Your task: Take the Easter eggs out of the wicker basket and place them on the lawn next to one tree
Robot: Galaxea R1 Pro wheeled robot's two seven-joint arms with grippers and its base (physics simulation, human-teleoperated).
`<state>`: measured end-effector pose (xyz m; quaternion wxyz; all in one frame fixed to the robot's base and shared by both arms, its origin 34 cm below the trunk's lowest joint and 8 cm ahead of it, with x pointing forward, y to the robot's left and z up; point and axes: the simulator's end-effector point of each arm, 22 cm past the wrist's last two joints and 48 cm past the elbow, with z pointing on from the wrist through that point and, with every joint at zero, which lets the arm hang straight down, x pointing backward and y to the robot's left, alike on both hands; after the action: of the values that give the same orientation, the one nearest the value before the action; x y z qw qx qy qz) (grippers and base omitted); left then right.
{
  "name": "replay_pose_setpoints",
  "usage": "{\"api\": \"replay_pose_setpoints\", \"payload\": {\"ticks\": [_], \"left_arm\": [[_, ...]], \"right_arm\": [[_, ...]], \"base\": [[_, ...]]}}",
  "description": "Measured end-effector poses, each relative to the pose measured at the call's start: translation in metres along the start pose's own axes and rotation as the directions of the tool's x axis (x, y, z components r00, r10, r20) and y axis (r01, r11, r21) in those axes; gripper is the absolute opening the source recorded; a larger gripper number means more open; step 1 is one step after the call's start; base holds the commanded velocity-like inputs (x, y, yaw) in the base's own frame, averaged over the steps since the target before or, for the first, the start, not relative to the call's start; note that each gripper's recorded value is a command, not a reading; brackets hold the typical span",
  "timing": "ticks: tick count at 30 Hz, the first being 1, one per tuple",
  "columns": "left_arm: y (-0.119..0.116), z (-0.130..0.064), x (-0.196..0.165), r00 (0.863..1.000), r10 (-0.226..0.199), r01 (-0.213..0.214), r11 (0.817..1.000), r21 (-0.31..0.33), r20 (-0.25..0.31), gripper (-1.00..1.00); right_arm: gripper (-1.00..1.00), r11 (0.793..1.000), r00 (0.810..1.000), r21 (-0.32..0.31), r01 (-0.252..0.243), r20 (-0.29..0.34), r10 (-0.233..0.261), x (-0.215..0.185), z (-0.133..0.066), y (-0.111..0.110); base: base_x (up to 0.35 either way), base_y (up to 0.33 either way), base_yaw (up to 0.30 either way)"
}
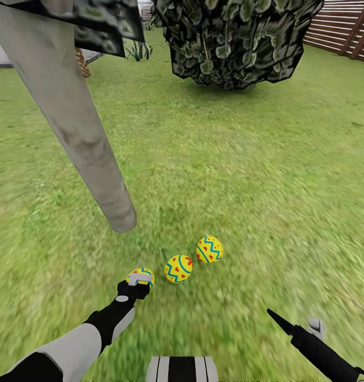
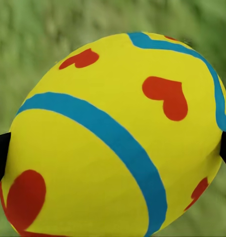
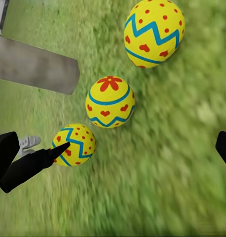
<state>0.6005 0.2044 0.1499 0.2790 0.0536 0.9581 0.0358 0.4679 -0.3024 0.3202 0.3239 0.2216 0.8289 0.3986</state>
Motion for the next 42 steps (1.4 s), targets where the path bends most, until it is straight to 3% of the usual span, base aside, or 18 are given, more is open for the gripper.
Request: {"api": "replay_pose_setpoints", "payload": {"ticks": [6,15,25,42], "left_arm": [[-0.002,0.006,0.013,1.000,0.001,-0.001,1.000,0.002,-0.023,-1.00],[-0.002,0.006,0.007,1.000,-0.003,0.003,1.000,-0.001,-0.008,-1.00],[-0.001,0.006,0.007,1.000,-0.004,0.004,1.000,-0.004,-0.008,-1.00],[-0.004,0.012,0.013,1.000,0.005,-0.005,1.000,0.000,-0.014,-1.00]], "right_arm": [[1.00,1.000,1.000,0.015,-0.013,-0.015,0.013,0.007,0.002,-0.008],[1.00,1.000,1.000,0.015,-0.013,-0.014,0.013,0.007,0.002,-0.009],[1.00,1.000,1.000,0.015,-0.013,-0.013,0.013,0.006,0.001,-0.008],[1.00,0.999,0.999,0.028,-0.023,-0.022,0.023,0.011,0.002,-0.016]], "base": [[0.000,0.000,0.000],[0.005,0.000,0.000],[0.237,0.000,0.000],[0.011,0.000,0.000]]}}
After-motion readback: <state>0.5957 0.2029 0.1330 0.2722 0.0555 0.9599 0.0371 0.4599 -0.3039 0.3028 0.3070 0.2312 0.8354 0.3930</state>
